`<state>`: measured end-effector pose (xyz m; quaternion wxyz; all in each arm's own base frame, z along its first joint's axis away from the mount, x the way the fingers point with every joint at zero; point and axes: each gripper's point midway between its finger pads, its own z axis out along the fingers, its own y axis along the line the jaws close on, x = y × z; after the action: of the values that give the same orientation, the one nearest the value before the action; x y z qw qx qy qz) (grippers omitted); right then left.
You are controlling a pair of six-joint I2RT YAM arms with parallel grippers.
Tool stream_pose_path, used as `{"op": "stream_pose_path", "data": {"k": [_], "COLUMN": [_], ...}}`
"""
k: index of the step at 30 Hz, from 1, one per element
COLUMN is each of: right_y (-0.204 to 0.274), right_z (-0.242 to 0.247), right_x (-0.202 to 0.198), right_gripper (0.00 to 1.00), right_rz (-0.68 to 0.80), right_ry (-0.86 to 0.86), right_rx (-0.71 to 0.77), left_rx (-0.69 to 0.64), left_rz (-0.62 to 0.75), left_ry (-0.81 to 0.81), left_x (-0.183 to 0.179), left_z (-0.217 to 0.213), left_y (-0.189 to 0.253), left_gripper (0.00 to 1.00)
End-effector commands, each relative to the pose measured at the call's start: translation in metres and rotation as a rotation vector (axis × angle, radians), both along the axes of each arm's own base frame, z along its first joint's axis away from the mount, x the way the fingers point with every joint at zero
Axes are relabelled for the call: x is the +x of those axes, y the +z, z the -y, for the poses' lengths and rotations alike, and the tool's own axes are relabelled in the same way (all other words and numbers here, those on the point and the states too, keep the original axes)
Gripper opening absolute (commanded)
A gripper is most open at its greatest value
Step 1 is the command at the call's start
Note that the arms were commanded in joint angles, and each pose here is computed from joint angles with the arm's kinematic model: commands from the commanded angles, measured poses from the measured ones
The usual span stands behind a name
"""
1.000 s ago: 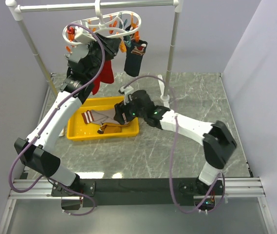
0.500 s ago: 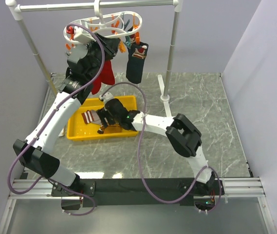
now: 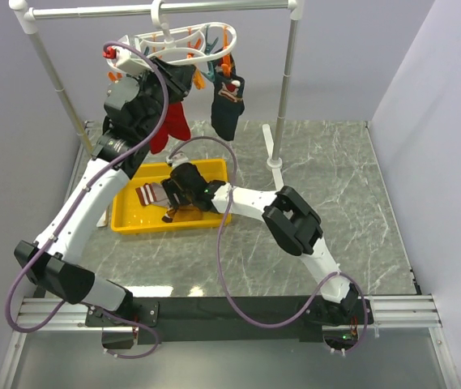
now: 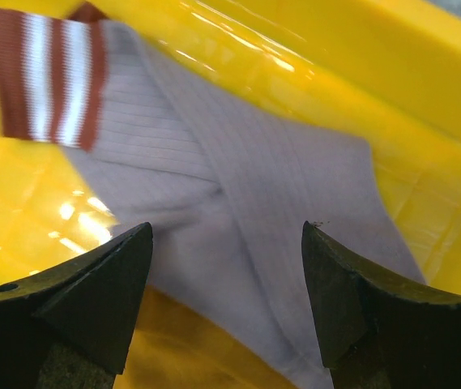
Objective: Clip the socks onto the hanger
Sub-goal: Pick up the sock from the bin.
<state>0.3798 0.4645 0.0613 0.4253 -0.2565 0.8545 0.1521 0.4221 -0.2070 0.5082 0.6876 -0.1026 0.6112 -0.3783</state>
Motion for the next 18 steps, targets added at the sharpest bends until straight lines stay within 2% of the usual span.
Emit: {"op": "stream_pose_path", "data": {"k": [1, 8, 9, 10, 11, 13, 14, 16, 17, 18], "right_y": [0.002, -0.016, -0.021, -0.024, -0.025, -0.025, -0.025, -0.019, -0.003, 0.001], "right_z": [0.009, 0.013, 0.013, 0.014, 0.015, 0.019, 0.021, 0.028, 0.029, 0.032], "right_x": [0.022, 0.030, 0.029, 0.029, 0.029, 0.029, 0.027, 0.023, 0.025, 0.023], "right_gripper": [0.80, 0.75, 0.72, 0.67, 0.55, 0.41, 0.22, 0.04, 0.00, 0.00], "right_rz": [0.011, 0.002, -0.001, -0.002, -0.005, -0.003, -0.003, 0.007, 0.027, 0.033], "right_ry": [-0.084, -0.087, -0.079, -0.082, -0.082, -0.085, -0.085, -0.084, -0.090, -0.088], "right_rx": [0.007, -0.041, -0.053, -0.058, -0.064, -0.075, -0.079, -0.080, -0.051, -0.053], "left_rx": [-0.033, -0.031, -0.030, -0.030, -0.028, -0.026, -0.027, -0.028, -0.029, -0.031], "left_rz": [0.085, 0.082, 0.084, 0.081, 0.080, 0.077, 0.080, 0.082, 0.080, 0.077], "left_ry": [0.017, 0.009, 0.011, 0.012, 0.014, 0.017, 0.017, 0.016, 0.017, 0.016], "left_x": [-0.018, -0.018, -0.019, -0.018, -0.018, -0.017, -0.018, -0.017, -0.016, -0.016], "left_z": [-0.013, -0.012, -0.012, -0.012, -0.013, -0.013, -0.013, -0.013, -0.013, -0.012], "left_y": [0.030, 0.030, 0.031, 0.030, 0.029, 0.028, 0.030, 0.030, 0.029, 0.029], "left_gripper": [0.27, 0.27, 0.27, 0.27, 0.27, 0.27, 0.27, 0.27, 0.27, 0.27]}}
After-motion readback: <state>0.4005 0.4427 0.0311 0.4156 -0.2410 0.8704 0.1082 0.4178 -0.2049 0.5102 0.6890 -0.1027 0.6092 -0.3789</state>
